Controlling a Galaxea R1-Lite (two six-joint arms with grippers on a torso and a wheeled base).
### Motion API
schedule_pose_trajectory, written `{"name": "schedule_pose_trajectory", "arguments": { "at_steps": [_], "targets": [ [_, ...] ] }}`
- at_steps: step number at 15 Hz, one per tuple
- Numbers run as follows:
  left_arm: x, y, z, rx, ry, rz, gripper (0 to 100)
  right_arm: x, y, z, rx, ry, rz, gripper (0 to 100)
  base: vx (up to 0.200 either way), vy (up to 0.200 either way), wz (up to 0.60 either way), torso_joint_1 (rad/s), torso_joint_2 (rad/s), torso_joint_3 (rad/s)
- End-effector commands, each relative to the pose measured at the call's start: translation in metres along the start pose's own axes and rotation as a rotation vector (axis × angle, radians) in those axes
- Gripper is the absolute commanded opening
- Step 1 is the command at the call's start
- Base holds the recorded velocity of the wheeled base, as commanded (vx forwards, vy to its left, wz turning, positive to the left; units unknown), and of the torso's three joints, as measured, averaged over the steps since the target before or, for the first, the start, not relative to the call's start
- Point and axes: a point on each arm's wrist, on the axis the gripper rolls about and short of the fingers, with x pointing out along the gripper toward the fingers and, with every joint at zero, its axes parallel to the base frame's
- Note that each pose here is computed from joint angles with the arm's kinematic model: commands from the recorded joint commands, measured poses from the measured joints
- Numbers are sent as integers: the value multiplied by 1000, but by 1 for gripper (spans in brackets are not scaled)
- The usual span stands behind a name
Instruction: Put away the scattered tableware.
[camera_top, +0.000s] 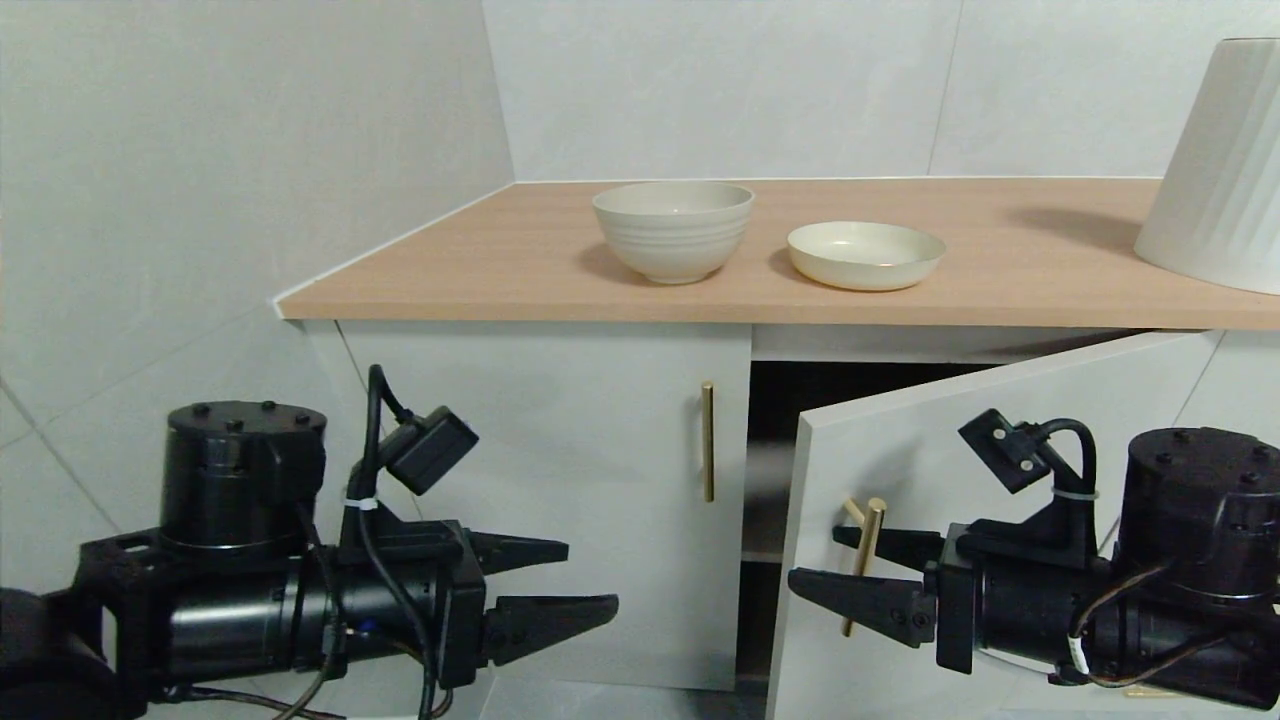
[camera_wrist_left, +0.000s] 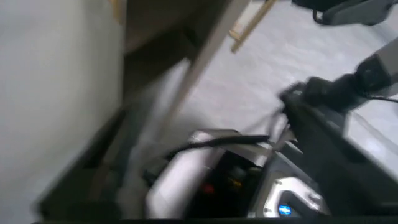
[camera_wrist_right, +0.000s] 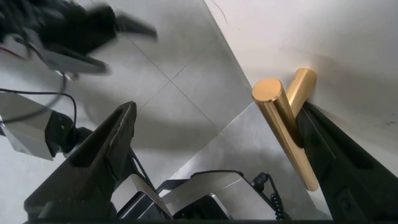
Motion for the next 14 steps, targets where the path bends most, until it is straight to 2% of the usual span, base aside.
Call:
{"name": "schedule_pose_trajectory", "arguments": {
  "at_steps": [1, 2, 4, 5, 7, 9, 10, 12, 14],
  "targets": [
    [16, 5, -7, -32, 44, -16, 0, 2, -2, -2, 8, 14, -3, 100, 0, 0, 0, 0, 0, 0],
    [17, 5, -2, -18, 22, -20, 0, 1, -1, -2, 7, 13, -2, 100, 0, 0, 0, 0, 0, 0],
    [38, 16, 19, 15, -29, -13, 0, 1, -1, -1, 6, 10, -1, 100, 0, 0, 0, 0, 0, 0],
    [43, 20, 21, 17, -31, -3, 0, 1, -1, -1, 6, 9, -2, 100, 0, 0, 0, 0, 0, 0],
    [79, 34, 16, 1, 2, -7, 0, 1, -1, -1, 4, 7, -1, 100, 0, 0, 0, 0, 0, 0],
    [104, 34, 17, -14, -10, -46, 0, 1, -1, -1, 5, 8, -2, 100, 0, 0, 0, 0, 0, 0],
    [127, 34, 20, -37, -39, -79, 0, 1, -1, -1, 6, 9, -2, 100, 0, 0, 0, 0, 0, 0],
    [145, 39, 18, -28, -59, -91, 0, 1, 0, -1, 4, 6, -1, 100, 0, 0, 0, 0, 0, 0],
    [156, 39, 12, -22, -56, -103, 0, -1, 0, 0, 2, 1, 0, 100, 0, 0, 0, 0, 0, 0]
  ]
}}
